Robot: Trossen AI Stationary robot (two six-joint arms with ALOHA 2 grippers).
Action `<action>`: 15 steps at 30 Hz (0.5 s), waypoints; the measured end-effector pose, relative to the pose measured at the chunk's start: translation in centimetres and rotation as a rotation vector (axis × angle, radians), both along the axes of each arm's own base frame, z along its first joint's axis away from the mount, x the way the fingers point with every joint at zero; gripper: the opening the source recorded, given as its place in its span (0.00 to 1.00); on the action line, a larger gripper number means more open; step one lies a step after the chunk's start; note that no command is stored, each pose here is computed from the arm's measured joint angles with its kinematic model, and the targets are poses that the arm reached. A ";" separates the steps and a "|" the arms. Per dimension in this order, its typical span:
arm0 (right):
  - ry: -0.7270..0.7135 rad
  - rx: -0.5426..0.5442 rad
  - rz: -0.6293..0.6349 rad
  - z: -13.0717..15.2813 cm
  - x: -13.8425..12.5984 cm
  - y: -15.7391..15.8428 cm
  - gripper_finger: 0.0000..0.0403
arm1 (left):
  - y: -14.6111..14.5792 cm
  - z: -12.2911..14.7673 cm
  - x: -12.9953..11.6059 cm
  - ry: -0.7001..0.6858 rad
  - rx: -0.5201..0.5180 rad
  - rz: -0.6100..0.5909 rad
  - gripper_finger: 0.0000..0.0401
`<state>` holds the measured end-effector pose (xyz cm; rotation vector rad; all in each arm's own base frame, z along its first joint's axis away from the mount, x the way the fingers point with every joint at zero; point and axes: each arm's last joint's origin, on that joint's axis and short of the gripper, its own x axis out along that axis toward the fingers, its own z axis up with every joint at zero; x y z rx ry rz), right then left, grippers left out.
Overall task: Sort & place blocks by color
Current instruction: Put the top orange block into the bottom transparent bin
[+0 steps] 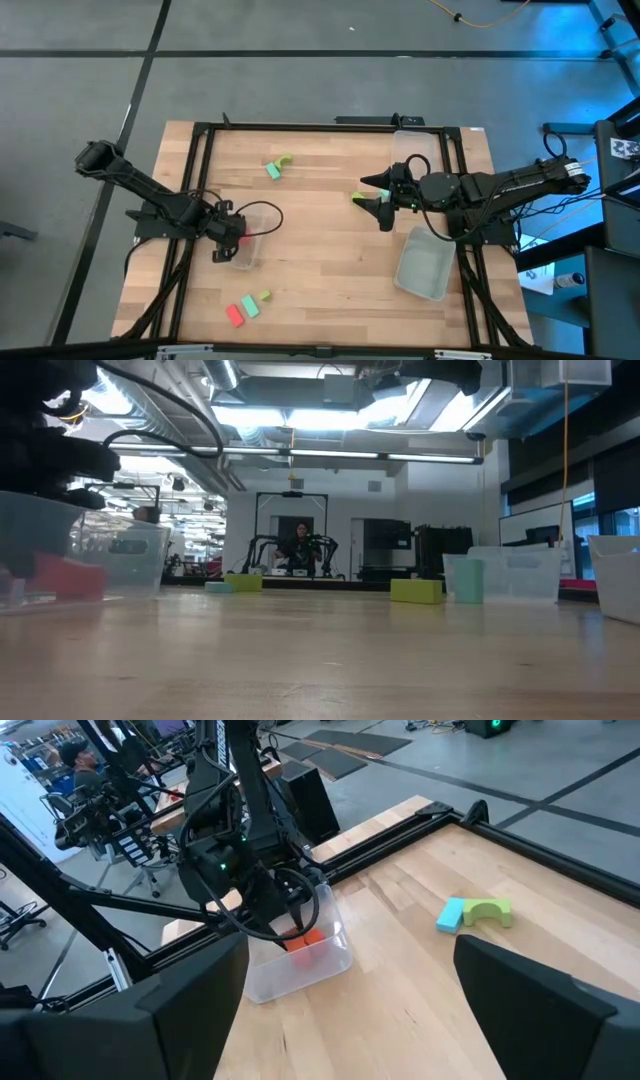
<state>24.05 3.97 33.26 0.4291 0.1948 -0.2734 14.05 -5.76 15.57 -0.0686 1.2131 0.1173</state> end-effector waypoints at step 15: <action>0.001 -0.003 0.001 0.0 0.0 0.0 0.88 | -0.7 2.6 1.0 -0.019 -0.112 0.042 0.59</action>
